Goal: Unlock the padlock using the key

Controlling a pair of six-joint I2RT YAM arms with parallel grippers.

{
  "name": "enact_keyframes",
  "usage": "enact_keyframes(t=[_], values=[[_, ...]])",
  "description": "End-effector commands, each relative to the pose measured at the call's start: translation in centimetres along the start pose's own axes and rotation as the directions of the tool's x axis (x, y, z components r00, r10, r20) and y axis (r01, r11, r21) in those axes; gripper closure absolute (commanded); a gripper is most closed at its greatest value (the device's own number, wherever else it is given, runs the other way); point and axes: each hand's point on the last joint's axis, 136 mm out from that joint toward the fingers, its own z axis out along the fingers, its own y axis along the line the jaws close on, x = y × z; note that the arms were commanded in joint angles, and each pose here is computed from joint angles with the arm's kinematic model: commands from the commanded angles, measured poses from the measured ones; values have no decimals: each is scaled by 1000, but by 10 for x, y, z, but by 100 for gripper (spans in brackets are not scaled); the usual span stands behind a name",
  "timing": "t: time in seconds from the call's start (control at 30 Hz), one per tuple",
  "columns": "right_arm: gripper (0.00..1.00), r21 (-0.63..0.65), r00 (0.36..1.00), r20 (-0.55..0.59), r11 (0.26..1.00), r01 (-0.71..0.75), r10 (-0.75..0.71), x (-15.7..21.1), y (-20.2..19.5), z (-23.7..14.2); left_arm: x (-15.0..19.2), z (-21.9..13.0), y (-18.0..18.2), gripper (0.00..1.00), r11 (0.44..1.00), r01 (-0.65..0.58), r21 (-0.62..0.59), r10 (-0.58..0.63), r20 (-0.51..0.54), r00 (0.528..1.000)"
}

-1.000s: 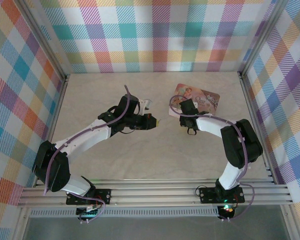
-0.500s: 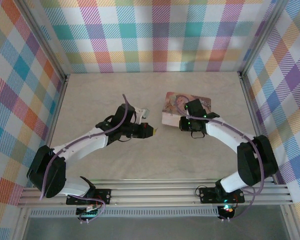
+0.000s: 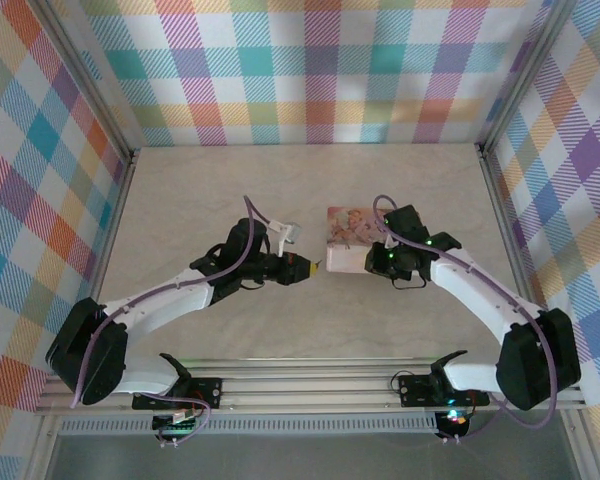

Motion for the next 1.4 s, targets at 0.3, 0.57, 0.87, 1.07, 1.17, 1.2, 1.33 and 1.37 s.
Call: enact_keyframes(t=[0.3,0.57,0.87,1.07,1.17,1.2,1.33,1.37], values=[[100,-72,989,-90,990,-122,115,-7,36,-32,-4,19,-44,100,979,-156,129,147,74,986],[100,-111,989,-117,988,-107,94,-17,51,-32,7,45,-34,100,982,-127,140,122,42,992],[100,-119,987,-130,986,-113,97,-19,50,-31,8,66,-23,100,983,-97,158,93,37,995],[100,-141,980,-153,978,-152,130,-12,46,-31,9,71,-16,100,985,-68,161,59,59,997],[100,-163,974,-169,970,-181,153,-11,47,-32,7,73,-13,100,985,-60,163,47,82,996],[100,-164,973,-170,969,-184,156,-11,47,-32,6,73,-13,100,985,-60,163,46,88,995],[100,-173,969,-174,964,-204,174,-12,47,-35,5,75,-14,100,983,-65,169,50,89,995],[100,-176,969,-173,963,-205,175,-12,47,-36,6,75,-14,100,983,-67,172,52,87,995]])
